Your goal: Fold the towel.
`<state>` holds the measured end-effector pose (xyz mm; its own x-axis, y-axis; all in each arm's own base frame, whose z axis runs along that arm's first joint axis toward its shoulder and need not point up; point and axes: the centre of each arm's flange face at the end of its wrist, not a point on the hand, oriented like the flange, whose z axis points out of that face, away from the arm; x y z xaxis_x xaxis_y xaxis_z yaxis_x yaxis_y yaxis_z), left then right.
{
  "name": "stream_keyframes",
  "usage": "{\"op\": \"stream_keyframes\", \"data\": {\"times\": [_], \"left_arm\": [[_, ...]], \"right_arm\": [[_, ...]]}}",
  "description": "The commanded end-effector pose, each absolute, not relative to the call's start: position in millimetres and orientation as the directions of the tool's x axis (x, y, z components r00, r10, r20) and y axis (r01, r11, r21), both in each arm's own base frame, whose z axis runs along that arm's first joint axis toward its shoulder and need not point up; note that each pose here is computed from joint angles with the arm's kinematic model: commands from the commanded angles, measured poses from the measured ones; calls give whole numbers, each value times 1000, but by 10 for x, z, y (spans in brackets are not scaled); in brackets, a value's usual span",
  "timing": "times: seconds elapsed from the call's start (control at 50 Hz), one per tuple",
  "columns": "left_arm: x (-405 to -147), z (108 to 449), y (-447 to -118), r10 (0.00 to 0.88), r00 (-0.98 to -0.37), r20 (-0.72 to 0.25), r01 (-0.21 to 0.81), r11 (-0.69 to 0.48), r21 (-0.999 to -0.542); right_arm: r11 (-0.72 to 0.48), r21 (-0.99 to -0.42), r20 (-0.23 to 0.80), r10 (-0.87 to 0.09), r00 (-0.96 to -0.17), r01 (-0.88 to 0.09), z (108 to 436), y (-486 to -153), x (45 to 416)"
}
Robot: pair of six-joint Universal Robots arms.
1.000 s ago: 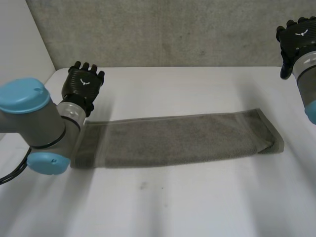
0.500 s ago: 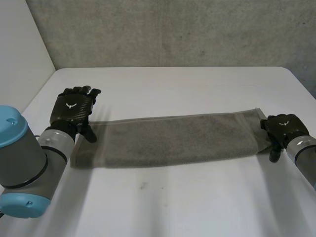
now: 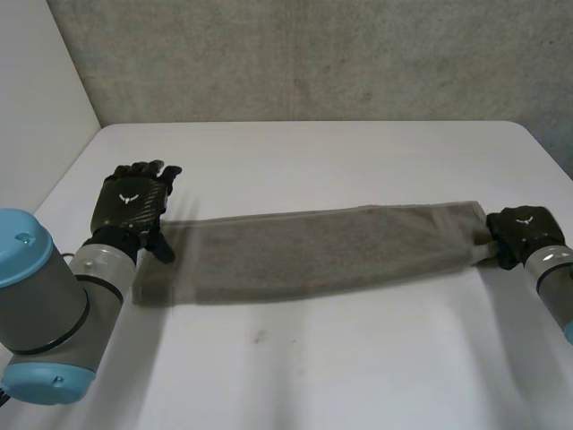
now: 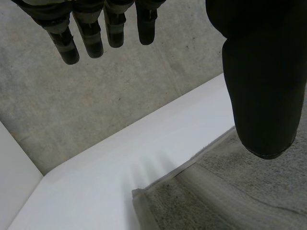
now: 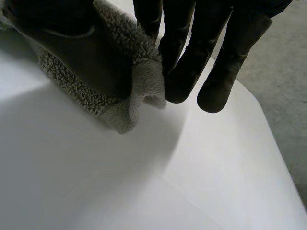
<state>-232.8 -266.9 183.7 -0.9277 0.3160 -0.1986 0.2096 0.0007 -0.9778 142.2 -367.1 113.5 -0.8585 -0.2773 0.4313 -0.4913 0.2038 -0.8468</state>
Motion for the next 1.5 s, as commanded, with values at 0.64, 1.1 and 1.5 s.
{"op": "stream_keyframes", "data": {"times": [0.64, 1.1, 1.5], "left_arm": [[-2320, 1815, -2657, 315, -928, -200, 212, 4, -977], [-2335, 1824, -2640, 319, -927, -200, 208, -7, -978], [-2703, 1927, -2405, 427, -883, -197, 186, -68, -980]], "right_arm": [[-438, -742, 667, -557, -495, -507, 1891, -2467, 3754], [-332, -801, 582, -629, -516, -498, 1972, -2033, 3737], [168, -896, 260, -552, -793, -411, 1362, -2636, 2182]]}}
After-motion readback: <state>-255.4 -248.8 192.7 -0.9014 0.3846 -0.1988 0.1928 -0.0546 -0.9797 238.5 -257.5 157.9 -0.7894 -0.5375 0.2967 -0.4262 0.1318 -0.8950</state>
